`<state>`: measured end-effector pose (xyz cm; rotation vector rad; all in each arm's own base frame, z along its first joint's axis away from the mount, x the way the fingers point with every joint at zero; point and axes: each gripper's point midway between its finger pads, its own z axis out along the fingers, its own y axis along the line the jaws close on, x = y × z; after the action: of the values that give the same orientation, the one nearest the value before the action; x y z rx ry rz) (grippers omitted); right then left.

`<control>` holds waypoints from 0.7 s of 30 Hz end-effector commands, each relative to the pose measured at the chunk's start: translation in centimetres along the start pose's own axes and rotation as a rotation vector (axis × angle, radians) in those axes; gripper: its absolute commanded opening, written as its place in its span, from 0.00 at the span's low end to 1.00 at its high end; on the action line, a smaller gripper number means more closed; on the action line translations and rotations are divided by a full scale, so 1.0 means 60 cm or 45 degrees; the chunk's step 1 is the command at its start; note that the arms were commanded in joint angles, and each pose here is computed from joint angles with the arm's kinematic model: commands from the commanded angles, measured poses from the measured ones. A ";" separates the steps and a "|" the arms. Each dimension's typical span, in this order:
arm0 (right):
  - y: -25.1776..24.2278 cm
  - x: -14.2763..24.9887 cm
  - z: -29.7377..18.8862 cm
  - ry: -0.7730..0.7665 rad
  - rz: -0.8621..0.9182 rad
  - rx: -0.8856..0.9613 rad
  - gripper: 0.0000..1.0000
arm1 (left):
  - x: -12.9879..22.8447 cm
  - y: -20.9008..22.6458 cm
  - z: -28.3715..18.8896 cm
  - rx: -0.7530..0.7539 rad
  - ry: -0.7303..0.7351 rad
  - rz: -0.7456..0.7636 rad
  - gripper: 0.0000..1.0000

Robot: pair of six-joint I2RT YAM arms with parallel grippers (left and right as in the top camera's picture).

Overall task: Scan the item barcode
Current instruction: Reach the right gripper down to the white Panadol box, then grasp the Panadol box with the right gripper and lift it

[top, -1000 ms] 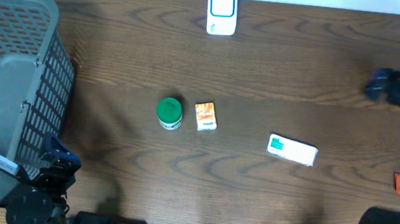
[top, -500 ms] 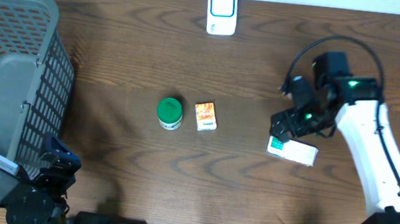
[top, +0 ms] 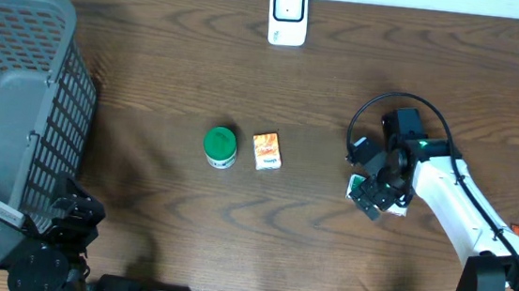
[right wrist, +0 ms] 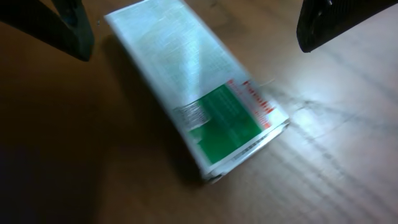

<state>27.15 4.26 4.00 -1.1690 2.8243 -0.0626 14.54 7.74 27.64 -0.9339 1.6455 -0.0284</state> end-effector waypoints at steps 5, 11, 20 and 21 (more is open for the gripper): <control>-0.013 -0.014 -0.003 -0.035 -0.115 0.062 0.99 | -0.001 0.002 0.000 -0.008 -0.008 -0.003 0.98; 0.002 -0.021 -0.002 -0.068 -0.108 0.000 0.99 | -0.001 0.002 0.000 -0.008 -0.008 -0.003 0.98; 0.018 -0.008 0.017 -0.057 -0.099 -0.038 0.99 | -0.001 0.002 0.000 -0.008 -0.008 -0.003 0.98; 0.018 -0.007 0.024 -0.067 -0.085 -0.031 0.99 | -0.001 0.002 0.000 -0.008 -0.008 -0.003 0.98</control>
<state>27.43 4.82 3.31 -1.2468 2.7547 -0.0338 14.55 7.74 27.65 -0.9335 1.6453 -0.0283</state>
